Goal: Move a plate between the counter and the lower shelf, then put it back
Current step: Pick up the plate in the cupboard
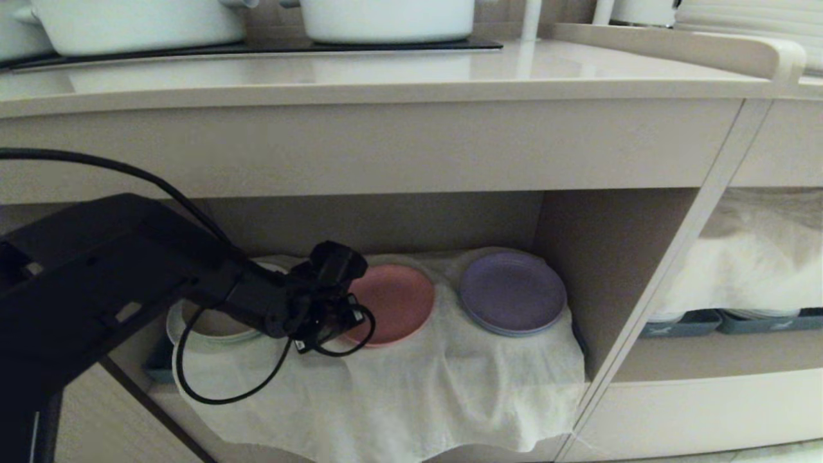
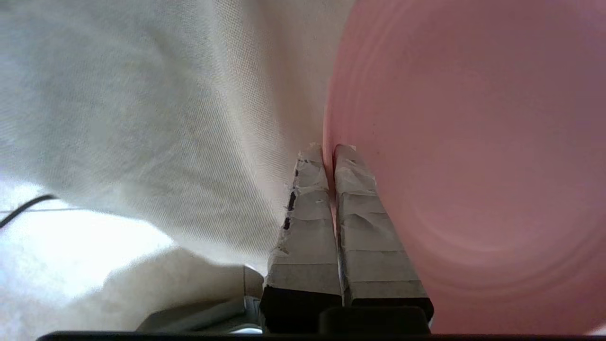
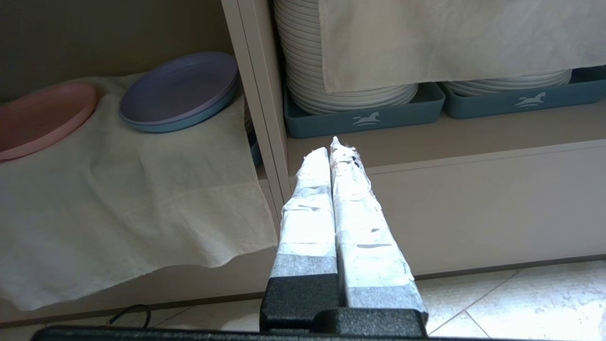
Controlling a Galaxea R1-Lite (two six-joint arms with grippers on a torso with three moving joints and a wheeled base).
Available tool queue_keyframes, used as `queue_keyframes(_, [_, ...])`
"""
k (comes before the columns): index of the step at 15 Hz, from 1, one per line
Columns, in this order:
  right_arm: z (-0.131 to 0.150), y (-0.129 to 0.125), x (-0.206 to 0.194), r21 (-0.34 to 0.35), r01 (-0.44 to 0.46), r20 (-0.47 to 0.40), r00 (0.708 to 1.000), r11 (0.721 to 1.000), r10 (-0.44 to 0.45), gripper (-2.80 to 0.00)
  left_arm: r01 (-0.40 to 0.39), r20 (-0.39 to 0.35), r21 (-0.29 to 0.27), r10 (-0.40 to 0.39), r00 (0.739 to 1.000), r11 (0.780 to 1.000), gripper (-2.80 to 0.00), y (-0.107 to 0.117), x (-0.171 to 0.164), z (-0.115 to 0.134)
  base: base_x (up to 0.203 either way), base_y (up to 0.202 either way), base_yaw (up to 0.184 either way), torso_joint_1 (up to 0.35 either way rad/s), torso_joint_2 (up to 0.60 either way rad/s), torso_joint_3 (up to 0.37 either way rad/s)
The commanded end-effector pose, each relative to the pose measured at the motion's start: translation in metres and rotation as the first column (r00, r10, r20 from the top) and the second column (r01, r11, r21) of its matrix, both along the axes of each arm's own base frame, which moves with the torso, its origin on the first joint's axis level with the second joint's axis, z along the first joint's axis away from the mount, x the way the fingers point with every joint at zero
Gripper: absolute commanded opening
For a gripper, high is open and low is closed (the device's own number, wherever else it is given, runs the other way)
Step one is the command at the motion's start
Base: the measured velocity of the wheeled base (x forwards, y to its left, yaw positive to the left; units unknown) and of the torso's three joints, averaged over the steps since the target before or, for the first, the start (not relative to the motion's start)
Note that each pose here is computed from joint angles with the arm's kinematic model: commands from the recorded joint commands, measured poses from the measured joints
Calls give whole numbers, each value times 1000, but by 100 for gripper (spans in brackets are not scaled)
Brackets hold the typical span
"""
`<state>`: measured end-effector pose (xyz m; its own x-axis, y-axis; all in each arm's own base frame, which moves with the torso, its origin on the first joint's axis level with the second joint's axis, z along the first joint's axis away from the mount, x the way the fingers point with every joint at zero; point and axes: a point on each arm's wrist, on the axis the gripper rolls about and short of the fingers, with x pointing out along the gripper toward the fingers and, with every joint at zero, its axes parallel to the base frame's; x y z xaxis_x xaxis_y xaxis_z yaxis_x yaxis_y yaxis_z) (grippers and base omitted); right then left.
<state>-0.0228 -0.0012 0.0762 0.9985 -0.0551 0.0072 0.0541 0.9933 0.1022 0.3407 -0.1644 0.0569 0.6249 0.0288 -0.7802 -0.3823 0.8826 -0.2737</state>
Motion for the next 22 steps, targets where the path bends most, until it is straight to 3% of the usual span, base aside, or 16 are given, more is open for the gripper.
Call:
queue_keyframes(1, [0,0,0,1,0,0,1000,1000,0,-280,-16,18,-19,16,1000,1000,-280,2,-3,10,0,0,0,0,0,0])
queue_keyframes(7, [0,0,0,1,0,0,1000,1000,0,-280,-81,-32,-53,79,996,995,-280,7,-15,23,0,0,0,0,0,0])
queue_keyframes(22, [0,0,0,1,0,0,1000,1000,0,-280,-69,-101,-65,63,993,995,-280,24,-91,33,0,0,0,0,0,0])
